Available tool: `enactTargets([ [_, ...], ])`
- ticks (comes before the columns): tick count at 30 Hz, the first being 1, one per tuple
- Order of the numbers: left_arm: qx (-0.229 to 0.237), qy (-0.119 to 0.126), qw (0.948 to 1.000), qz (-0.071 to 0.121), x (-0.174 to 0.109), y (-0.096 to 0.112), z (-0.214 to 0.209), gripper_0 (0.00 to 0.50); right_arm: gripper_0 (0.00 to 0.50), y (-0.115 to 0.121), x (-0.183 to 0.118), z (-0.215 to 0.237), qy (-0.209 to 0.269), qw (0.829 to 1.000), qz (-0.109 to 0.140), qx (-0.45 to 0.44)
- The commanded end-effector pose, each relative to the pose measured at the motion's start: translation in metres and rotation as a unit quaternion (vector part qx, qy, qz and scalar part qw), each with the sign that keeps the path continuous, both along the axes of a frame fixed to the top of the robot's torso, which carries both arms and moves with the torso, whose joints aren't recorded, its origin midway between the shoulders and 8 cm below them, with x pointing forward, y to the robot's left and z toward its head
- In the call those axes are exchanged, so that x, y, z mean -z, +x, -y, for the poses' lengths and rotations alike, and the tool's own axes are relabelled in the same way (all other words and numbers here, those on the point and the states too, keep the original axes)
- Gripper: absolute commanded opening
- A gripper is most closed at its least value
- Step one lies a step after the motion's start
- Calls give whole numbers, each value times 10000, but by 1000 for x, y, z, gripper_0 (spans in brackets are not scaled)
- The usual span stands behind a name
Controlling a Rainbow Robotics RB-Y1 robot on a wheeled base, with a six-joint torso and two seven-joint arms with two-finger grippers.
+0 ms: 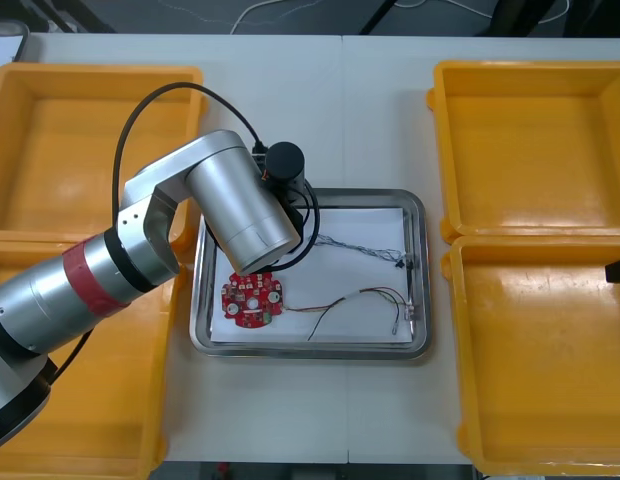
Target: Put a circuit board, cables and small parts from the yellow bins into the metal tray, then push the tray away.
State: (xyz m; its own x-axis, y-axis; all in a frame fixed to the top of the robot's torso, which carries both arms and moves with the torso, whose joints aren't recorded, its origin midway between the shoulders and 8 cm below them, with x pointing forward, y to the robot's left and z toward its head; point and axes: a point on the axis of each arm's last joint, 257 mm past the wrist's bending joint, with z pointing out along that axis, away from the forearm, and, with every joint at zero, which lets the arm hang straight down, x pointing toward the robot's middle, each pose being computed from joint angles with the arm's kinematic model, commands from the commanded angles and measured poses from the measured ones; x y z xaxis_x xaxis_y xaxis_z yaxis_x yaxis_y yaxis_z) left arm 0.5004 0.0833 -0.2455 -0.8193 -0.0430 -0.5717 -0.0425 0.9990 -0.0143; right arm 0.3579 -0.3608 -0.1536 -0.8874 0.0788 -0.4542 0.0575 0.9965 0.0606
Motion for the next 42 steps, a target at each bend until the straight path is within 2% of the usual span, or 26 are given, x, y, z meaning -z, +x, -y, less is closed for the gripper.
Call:
enactTargets([
  [1, 110, -414, 9987, 280, -57, 1, 31, 500, 500, 2, -15, -2, -205, 9993, 112, -300],
  [8, 11, -525, 9984, 226, -101, -9, 18, 500, 500, 16, -25, -31, -246, 9968, 227, -725],
  [17, 193, -315, 9993, 34, -155, -20, -43, 500, 500, 26, -35, -85, -292, 9865, 255, -1588],
  [24, 305, -323, 9985, 309, -194, -10, -87, 500, 500, 26, -35, -133, -561, 9683, 205, -2425],
  [29, 253, -152, 9990, 336, -197, -11, -129, 500, 500, 22, -29, -159, -798, 9531, 91, -2918],
  [30, 241, -1, 9992, 327, -195, -14, -150, 500, 500, 20, -25, -168, -917, 9466, 33, -3091],
  [31, 241, -1, 9992, 327, -195, -14, -150, 500, 500, 20, -25, -168, -917, 9466, 33, -3091],
  [32, 235, 129, 9993, 269, -191, -19, -172, 500, 500, 17, -20, -178, -1037, 9383, -31, -3298],
  [41, 50, 224, 9997, 68, -167, -46, -242, 500, 500, 8, -1, -230, -1476, 9017, -66, -4063],
  [42, 27, 240, 9997, 47, -163, -52, -253, 500, 500, 6, 3, -241, -1556, 8932, -80, -4218],
])
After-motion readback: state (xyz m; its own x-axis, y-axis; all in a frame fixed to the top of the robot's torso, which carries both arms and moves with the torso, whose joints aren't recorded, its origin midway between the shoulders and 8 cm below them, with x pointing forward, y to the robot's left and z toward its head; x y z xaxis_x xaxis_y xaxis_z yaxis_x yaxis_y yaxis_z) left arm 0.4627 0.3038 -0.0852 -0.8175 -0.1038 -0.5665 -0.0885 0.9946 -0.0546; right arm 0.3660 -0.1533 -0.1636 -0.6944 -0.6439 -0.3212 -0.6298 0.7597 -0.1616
